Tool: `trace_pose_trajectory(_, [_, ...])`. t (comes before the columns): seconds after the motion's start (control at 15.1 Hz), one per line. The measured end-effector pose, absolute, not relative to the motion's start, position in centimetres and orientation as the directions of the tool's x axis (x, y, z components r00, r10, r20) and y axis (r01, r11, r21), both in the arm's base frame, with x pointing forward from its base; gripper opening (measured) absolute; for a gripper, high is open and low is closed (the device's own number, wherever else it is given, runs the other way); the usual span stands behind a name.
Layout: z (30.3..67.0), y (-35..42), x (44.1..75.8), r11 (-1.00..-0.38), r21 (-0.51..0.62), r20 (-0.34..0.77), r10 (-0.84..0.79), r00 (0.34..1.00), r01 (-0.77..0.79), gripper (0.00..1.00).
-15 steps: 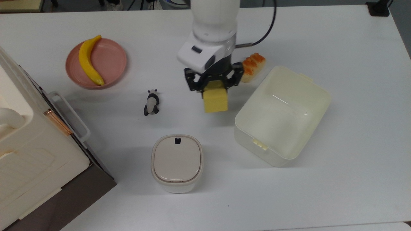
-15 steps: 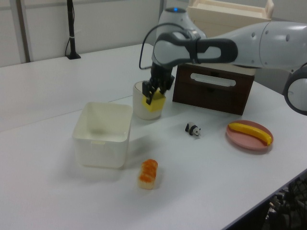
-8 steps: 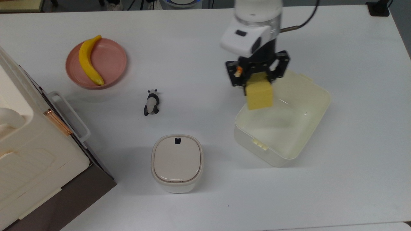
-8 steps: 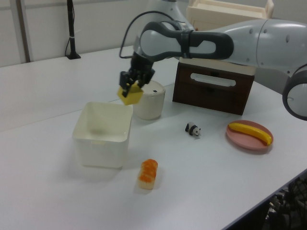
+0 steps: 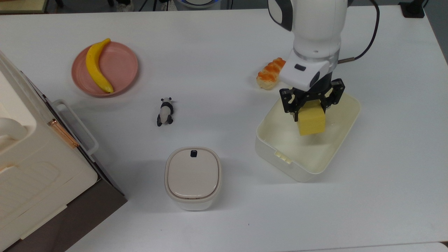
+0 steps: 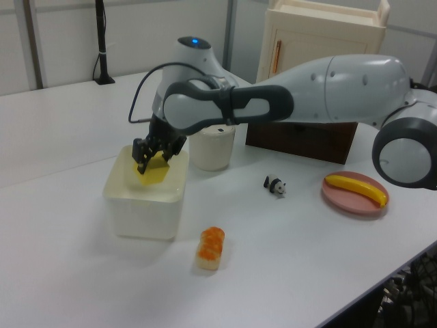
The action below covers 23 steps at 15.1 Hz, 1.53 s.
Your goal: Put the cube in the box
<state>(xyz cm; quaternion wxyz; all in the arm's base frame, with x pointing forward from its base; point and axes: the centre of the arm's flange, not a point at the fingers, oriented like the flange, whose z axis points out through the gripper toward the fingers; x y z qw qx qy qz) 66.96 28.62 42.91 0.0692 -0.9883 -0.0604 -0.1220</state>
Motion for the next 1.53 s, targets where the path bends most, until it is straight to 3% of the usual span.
trace_pose_trajectory(0.27, [42.6,28.6,67.1,-0.983,-0.121,0.247,0.102,0.964,0.135,1.0])
trace_pose_trajectory(0.6, [46.2,26.0,66.7,-0.989,-0.115,0.22,0.063,0.973,0.09,1.0])
trace_pose_trajectory(1.06, [56.3,12.0,63.6,-0.996,-0.035,0.097,-0.084,0.992,-0.081,1.0])
trace_pose_trajectory(1.53, [57.4,7.0,62.3,-0.992,-0.013,0.058,-0.126,0.99,-0.126,1.0])
